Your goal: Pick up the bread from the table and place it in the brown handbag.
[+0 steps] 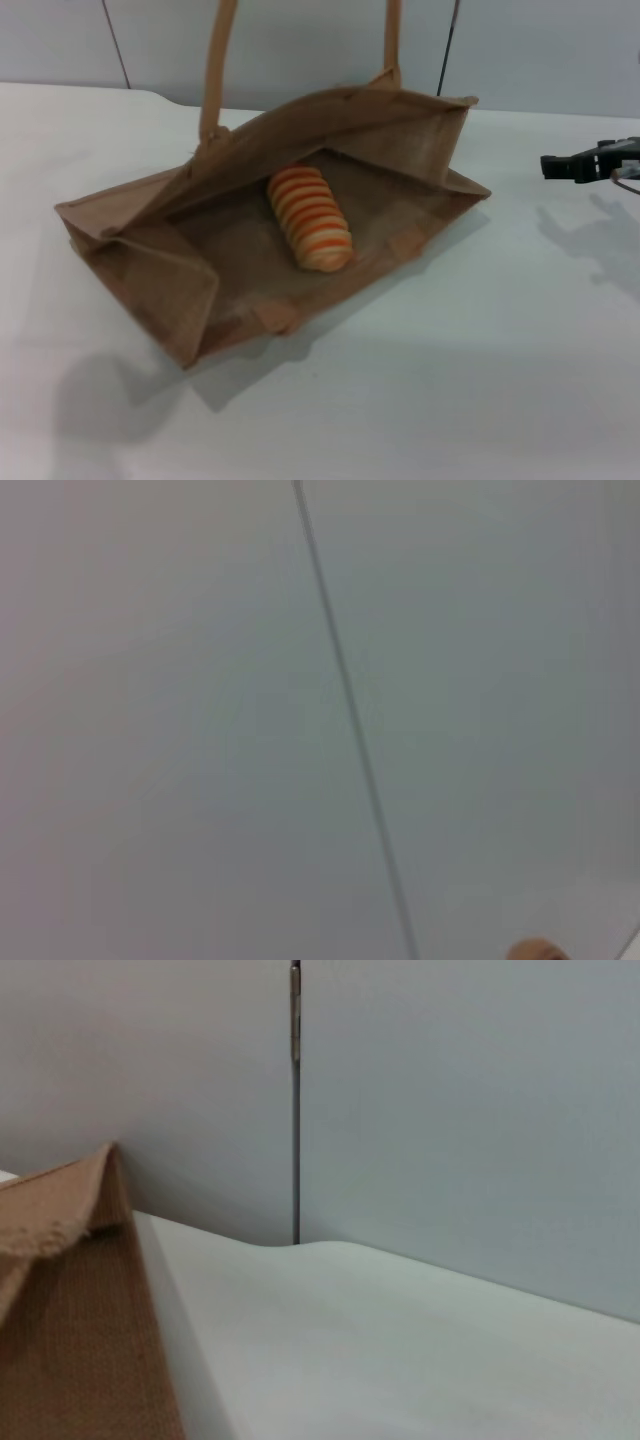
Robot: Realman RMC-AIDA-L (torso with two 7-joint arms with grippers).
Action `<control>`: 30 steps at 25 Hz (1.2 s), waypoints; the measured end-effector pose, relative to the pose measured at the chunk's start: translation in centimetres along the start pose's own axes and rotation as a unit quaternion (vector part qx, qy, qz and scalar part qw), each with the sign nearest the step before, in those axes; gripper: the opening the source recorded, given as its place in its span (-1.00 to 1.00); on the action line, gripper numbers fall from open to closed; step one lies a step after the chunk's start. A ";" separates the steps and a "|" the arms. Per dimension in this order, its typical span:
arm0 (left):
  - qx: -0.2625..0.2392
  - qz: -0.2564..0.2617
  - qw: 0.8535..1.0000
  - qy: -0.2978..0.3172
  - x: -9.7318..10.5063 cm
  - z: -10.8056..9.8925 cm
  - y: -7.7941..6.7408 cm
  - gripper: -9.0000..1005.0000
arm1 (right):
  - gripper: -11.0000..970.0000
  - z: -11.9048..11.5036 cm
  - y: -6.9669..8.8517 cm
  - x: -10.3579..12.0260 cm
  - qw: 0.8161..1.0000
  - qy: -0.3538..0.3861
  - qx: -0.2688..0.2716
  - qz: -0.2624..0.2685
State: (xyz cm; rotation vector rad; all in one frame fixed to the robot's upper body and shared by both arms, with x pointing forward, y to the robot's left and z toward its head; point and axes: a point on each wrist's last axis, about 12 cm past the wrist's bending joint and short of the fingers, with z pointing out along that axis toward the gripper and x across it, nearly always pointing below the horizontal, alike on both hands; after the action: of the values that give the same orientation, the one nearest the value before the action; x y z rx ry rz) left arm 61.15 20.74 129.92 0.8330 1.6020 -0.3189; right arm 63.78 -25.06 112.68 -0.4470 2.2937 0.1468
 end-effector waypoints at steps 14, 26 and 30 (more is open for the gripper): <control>0.112 -0.023 0.993 -0.034 1.1 0.6 -1.9 0.67 | 0.72 0.2 -0.3 0.2 1.000 -0.001 0.004 0.007; 0.007 -0.022 0.999 -0.042 5.5 -1.0 0.6 0.66 | 0.72 0.4 -1.1 1.5 0.997 -0.056 0.030 0.035; -0.034 -0.028 0.998 -0.034 8.2 -1.4 1.5 0.66 | 0.72 0.1 -1.1 3.0 0.990 -0.124 0.059 0.041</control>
State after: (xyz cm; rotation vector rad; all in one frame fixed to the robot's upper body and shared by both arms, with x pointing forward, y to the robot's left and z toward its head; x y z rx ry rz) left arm 61.15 25.37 122.86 0.7193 1.5658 -0.3274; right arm 62.37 -26.87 110.47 -0.2590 2.0626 0.1012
